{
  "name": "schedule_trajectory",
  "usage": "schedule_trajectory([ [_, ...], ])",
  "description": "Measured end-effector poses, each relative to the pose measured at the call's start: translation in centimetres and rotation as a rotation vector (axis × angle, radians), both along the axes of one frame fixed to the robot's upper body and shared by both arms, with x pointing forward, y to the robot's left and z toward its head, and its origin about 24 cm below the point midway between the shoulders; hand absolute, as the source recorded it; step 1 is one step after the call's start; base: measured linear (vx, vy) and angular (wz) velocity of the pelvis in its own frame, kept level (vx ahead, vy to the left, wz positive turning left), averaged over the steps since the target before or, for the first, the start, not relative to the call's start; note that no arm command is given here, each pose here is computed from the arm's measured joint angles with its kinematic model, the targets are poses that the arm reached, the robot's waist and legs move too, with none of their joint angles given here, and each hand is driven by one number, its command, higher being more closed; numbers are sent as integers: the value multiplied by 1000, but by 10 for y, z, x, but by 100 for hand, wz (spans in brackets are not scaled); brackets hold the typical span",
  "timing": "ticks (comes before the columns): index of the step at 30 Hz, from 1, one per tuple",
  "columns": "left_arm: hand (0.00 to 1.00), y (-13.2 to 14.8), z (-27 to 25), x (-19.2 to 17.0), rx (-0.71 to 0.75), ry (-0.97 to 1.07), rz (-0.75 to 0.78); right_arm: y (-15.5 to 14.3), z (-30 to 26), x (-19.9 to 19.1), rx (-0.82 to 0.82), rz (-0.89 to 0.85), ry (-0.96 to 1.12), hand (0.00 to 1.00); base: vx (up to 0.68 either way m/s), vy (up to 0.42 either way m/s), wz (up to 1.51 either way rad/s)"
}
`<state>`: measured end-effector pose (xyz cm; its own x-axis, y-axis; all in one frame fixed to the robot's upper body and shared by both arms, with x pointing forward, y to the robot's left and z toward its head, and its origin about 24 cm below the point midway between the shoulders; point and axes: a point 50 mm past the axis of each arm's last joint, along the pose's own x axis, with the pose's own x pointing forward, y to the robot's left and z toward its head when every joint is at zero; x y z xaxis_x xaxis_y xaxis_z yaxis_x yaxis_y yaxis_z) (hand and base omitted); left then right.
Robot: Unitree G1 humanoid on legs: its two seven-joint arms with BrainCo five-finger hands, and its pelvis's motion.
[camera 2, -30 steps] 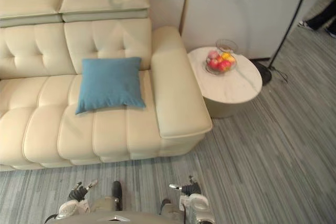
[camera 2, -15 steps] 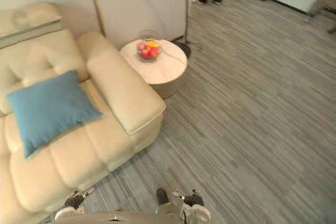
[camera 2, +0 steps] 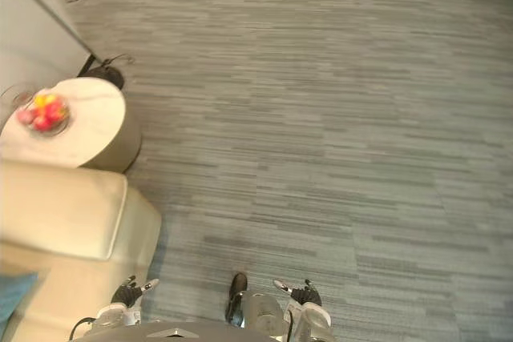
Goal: Pick up cushions and gather them together orderly.
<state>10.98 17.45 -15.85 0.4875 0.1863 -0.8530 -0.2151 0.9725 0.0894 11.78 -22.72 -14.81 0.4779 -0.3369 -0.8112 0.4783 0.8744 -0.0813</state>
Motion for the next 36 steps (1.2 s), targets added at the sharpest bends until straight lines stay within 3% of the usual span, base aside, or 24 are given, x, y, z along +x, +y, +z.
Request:
schedule_trajectory([
  [15, 0, 3, 12, 18, 5, -122, 59, -1, -3, -11, 9, -69, 25, 0, 335, 127, -116],
  [17, 0, 14, 13, 17, 41, -117, 69, 18, -4, -7, 53, -66, -9, 0, 465, 257, -154],
  [24, 0, 19, 12, 21, 80, -83, -16, 16, 0, 6, 42, -30, -31, 0, 391, 173, -94],
  [30, 0, 17, 7, 15, 85, -40, -55, 12, -1, -1, 31, -47, -20, 0, 391, -54, -32],
  [33, 0, -5, 4, 13, 31, -30, -55, -2, 4, 5, 5, -88, -58, 0, 325, -115, -37],
  [36, 0, -2, 5, 14, 23, -43, 7, -1, 5, 3, 9, -107, -70, 0, 330, -120, -66],
])
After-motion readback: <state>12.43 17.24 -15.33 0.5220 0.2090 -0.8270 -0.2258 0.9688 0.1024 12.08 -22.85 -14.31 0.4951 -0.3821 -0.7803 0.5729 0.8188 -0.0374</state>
